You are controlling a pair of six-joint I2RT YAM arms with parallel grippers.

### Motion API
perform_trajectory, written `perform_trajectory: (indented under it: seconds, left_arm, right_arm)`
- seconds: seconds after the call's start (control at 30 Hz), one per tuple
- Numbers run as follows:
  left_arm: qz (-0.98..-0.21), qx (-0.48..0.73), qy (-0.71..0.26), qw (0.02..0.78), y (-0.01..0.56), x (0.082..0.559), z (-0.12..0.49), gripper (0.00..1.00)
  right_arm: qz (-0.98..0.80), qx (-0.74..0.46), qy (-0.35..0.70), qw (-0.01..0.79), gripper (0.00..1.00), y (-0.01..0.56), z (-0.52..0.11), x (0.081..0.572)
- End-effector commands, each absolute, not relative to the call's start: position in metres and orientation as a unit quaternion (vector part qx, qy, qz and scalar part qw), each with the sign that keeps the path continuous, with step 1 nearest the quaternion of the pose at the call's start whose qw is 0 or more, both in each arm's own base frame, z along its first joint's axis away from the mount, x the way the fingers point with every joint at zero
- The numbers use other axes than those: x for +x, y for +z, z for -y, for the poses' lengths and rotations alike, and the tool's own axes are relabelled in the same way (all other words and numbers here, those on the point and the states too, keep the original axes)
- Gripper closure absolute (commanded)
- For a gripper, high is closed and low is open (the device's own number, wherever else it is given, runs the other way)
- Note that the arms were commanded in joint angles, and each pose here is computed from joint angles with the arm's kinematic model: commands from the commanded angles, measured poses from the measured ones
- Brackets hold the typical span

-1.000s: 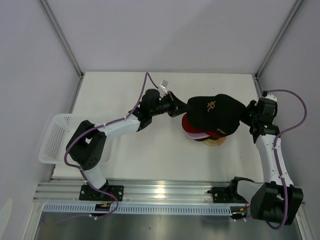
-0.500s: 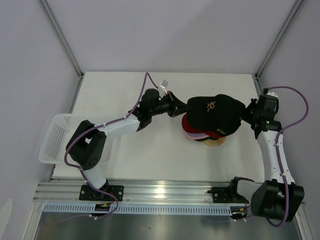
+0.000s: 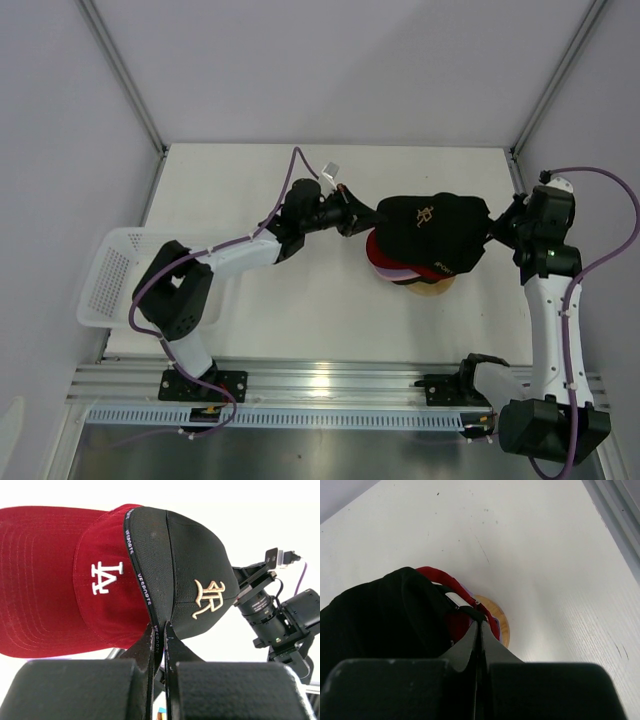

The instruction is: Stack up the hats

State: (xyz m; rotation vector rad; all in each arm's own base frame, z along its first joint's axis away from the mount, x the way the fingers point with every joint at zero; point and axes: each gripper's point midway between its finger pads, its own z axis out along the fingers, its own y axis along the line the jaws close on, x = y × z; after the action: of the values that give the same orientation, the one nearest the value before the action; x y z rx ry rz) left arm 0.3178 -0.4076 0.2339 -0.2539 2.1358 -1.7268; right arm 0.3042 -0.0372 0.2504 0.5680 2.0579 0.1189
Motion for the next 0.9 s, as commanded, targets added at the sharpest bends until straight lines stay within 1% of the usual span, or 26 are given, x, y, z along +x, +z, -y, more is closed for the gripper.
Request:
perform_trajectory:
  seconds: [0.0,0.07,0.27,0.37,0.5,0.73,0.87]
  left_arm:
    - [-0.754,-0.104,-0.621,0.187,0.249,0.316,0.407,0.99]
    - [-0.744,-0.117,-0.633,0.18,0.256,0.317,0.407,0.99]
    - [-0.716,-0.103,-0.666,0.18,0.299,0.313,0.413,0.99]
    - [-0.714,-0.107,-0.669,0.177,0.305,0.311,0.412,0.99]
    - [-0.721,-0.131,-0.656,0.18,0.29,0.313,0.404,0.99]
    - [-0.731,-0.172,-0.631,0.196,0.266,0.334,0.381,0.99]
    - [-0.746,-0.189,-0.597,0.228,0.25,0.341,0.366,0.99]
  right_arm:
    - [-0.822,0.233,0.024,0.519,1.0,0.284,0.048,0.3]
    - [-0.818,0.232,0.026,0.525,1.0,0.296,0.048,0.302]
    - [-0.8,0.221,0.037,0.557,1.0,0.335,0.044,0.3]
    - [-0.796,0.22,0.025,0.563,1.0,0.347,0.047,0.295]
    - [-0.792,0.219,0.019,0.569,1.0,0.349,0.049,0.295]
    - [-0.816,0.21,0.051,0.537,1.0,0.32,0.04,0.321]
    - [-0.821,0.211,0.052,0.527,1.0,0.309,0.041,0.33]
